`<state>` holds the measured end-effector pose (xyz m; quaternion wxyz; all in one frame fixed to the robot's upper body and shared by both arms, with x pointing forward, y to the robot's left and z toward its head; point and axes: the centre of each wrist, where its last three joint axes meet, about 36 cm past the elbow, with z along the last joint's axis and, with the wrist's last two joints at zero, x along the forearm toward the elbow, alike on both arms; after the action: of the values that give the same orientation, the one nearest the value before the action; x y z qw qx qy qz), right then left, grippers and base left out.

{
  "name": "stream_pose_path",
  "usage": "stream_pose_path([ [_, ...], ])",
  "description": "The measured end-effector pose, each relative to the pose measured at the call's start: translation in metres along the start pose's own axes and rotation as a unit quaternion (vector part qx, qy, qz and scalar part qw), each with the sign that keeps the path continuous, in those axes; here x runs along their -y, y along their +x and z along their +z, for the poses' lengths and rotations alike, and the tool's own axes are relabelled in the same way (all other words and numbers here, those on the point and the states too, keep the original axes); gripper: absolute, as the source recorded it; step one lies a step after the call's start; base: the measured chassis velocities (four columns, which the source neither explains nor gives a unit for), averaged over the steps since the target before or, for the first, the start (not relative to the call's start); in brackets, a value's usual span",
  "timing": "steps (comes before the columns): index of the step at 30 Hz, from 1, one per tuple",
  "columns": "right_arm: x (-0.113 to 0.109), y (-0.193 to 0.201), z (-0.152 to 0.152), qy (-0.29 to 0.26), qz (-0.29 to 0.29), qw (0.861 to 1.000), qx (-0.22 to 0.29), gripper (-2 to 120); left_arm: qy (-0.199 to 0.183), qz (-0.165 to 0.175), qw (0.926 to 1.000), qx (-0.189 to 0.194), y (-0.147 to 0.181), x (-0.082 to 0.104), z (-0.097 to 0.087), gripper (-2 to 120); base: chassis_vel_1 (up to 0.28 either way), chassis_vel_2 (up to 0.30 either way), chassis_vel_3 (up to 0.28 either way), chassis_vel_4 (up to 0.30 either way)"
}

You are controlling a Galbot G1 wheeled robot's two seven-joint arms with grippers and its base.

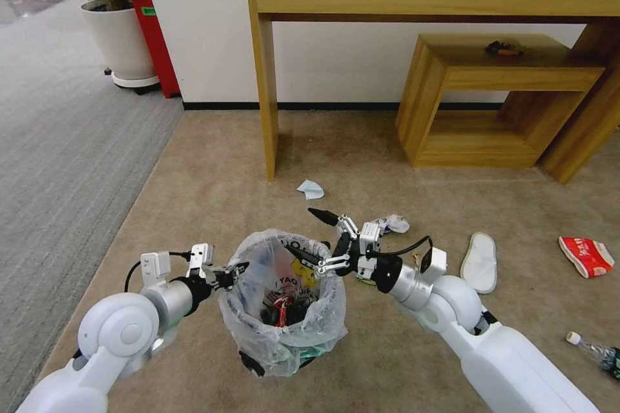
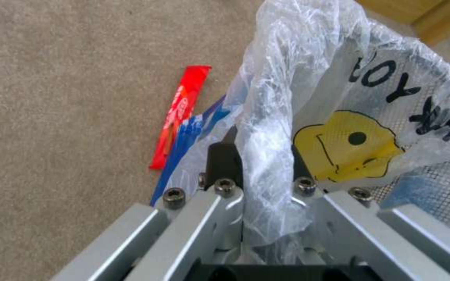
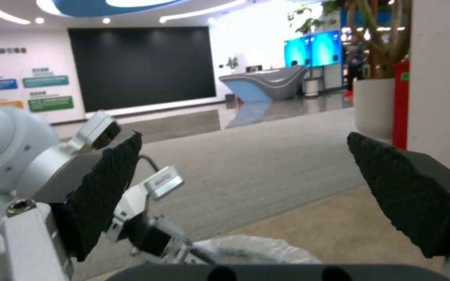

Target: Pick up the trash bin and place the garbage on the floor into it.

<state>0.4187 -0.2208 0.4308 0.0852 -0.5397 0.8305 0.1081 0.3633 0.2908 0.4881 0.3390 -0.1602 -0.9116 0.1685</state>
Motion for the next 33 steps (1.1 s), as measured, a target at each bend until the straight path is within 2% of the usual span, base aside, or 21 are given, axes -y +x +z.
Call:
stream_pose_path([
  [5,0.000,0.001,-0.006,0.000,0.022,1.000,0.013,100,0.004,-0.010,0.9999,0.003,0.002,-0.005,-0.001,3,0.000,0.000,0.000,0.000],
  [8,-0.002,0.004,-0.016,-0.006,0.089,0.995,0.038,100,0.013,-0.029,0.9995,0.009,0.006,-0.014,-0.002,3,0.000,0.000,0.000,0.000],
  [10,-0.003,0.005,-0.018,-0.006,0.105,0.994,0.041,100,0.015,-0.033,0.9993,0.012,0.008,-0.016,-0.003,3,0.000,0.000,0.000,0.000],
  [12,-0.004,0.011,-0.023,-0.005,0.153,0.987,0.044,100,0.023,-0.046,0.9985,0.018,0.013,-0.021,-0.004,3,0.000,0.000,0.000,0.000],
  [13,-0.004,0.011,-0.023,-0.005,0.153,0.987,0.044,100,0.023,-0.046,0.9985,0.018,0.013,-0.021,-0.004,3,0.000,0.000,0.000,0.000],
  [15,-0.007,0.021,-0.025,0.002,0.213,0.976,0.038,100,0.033,-0.063,0.9971,0.029,0.020,-0.029,-0.006,3,0.000,0.000,0.000,0.000],
  [16,-0.007,0.021,-0.025,0.002,0.213,0.976,0.038,100,0.033,-0.063,0.9971,0.029,0.020,-0.029,-0.006,3,0.000,0.000,0.000,0.000],
  [19,-0.009,0.036,-0.027,0.020,0.298,0.954,0.017,100,0.046,-0.088,0.9940,0.046,0.031,-0.039,-0.013,3,0.000,0.000,0.000,0.000],
  [20,-0.009,0.036,-0.027,0.020,0.298,0.954,0.017,100,0.046,-0.088,0.9940,0.046,0.031,-0.039,-0.013,3,0.000,0.000,0.000,0.000],
  [23,-0.006,0.048,-0.025,0.042,0.372,0.927,-0.002,100,0.063,-0.099,0.9909,0.065,0.040,-0.044,-0.022,3,0.000,0.000,0.000,0.000],
  [24,-0.006,0.048,-0.025,0.042,0.372,0.927,-0.002,100,0.063,-0.099,0.9909,0.065,0.040,-0.044,-0.022,3,0.000,0.000,0.000,0.000],
  [26,-0.003,0.057,-0.023,0.062,0.418,0.906,-0.010,100,0.075,-0.109,0.9881,0.078,0.047,-0.047,-0.027,3,0.000,0.000,0.000,0.000],
  [31,-0.005,0.066,-0.023,0.067,0.450,0.890,-0.013,100,0.087,-0.121,0.9847,0.090,0.052,-0.051,-0.029,3,0.000,0.000,0.000,0.000],
  [33,-0.006,0.067,-0.023,0.068,0.453,0.889,-0.013,100,0.088,-0.122,0.9844,0.091,0.052,-0.052,-0.029,3,0.000,0.000,0.000,0.000],
])
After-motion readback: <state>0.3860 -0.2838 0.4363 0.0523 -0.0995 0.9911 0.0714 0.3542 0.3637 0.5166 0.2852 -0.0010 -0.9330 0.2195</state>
